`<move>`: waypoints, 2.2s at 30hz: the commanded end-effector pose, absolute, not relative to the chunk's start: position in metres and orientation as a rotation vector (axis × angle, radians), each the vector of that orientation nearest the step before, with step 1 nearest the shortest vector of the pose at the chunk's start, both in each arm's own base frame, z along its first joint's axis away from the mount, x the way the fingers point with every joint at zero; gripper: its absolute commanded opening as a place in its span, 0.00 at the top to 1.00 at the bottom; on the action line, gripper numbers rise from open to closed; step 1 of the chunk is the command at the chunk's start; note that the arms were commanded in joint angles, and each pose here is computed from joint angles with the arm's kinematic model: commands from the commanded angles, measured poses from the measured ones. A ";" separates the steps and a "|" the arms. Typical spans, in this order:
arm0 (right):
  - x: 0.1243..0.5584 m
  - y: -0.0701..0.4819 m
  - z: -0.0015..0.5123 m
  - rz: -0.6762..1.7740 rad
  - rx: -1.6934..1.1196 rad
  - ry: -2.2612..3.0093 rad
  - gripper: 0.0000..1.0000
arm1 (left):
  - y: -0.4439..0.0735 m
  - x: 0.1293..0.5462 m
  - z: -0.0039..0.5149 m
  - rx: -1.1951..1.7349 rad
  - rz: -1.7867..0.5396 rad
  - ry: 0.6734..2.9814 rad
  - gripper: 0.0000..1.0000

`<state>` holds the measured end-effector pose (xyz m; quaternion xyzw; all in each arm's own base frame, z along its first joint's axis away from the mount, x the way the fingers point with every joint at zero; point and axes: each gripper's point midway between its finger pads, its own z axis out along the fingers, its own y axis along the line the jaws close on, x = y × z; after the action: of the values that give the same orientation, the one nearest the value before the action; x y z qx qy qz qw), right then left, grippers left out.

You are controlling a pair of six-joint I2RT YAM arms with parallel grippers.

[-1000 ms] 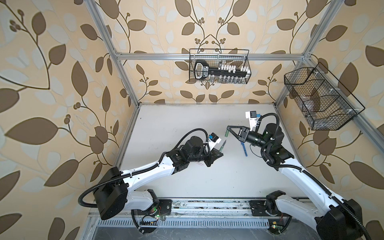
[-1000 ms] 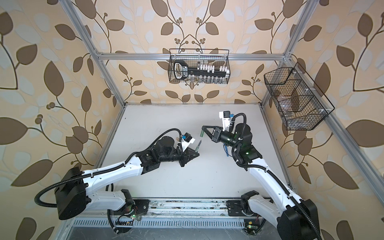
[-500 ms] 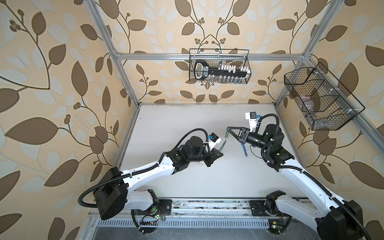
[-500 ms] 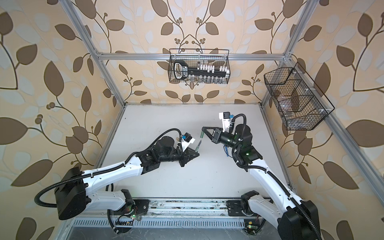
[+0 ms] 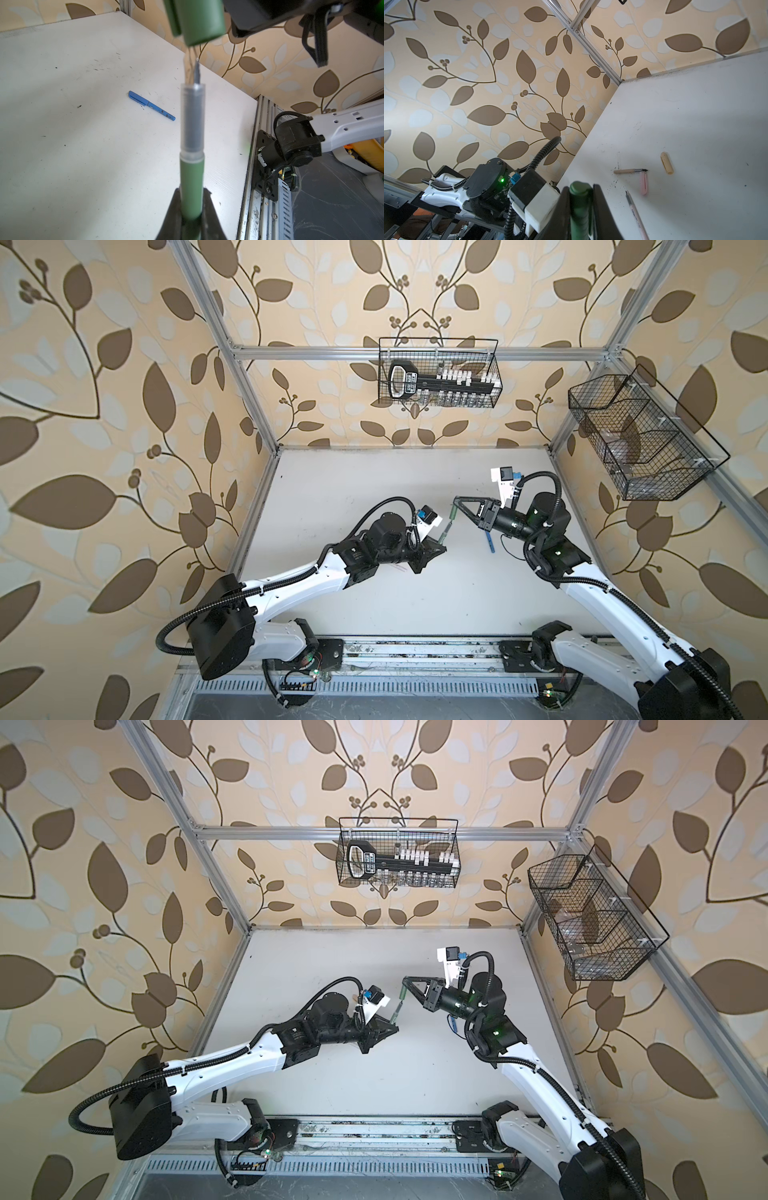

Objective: Insert the pens into the pen caps
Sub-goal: 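Push the green cap down onto the nib with the right gripper, then press the green cap further onto the pen body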

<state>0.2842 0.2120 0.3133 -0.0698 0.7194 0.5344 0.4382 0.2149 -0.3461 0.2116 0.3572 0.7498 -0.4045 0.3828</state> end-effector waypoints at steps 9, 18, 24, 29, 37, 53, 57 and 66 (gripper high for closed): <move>0.281 0.210 0.307 1.302 -0.179 1.792 0.83 | -0.347 0.209 0.236 0.919 -1.054 1.820 0.97; 0.288 0.202 0.313 1.278 -0.156 1.763 0.83 | -0.349 0.207 0.237 0.935 -1.061 1.822 0.97; 0.290 0.205 0.315 1.297 -0.159 1.752 0.83 | -0.349 0.208 0.235 0.936 -1.055 1.828 0.97; 0.284 0.209 0.314 1.322 -0.166 1.750 0.83 | -0.349 0.208 0.236 0.927 -1.058 1.825 0.97; 0.278 0.211 0.307 1.331 -0.158 1.759 0.83 | -0.349 0.209 0.240 0.916 -1.063 1.815 0.97; 0.272 0.216 0.306 1.358 -0.169 1.732 0.83 | -0.357 0.215 0.274 0.897 -1.090 1.710 0.96; 0.272 0.214 0.305 1.329 -0.178 1.735 0.83 | -0.359 0.215 0.280 0.897 -1.099 1.689 0.97; 0.271 0.208 0.317 1.279 -0.194 1.672 0.84 | -0.365 0.209 0.299 0.921 -1.158 1.629 0.95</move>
<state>0.2739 0.2071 0.3224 -0.0751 0.6882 0.5299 0.4899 0.2112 -0.3504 0.2335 0.3620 0.7311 -0.4219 0.3956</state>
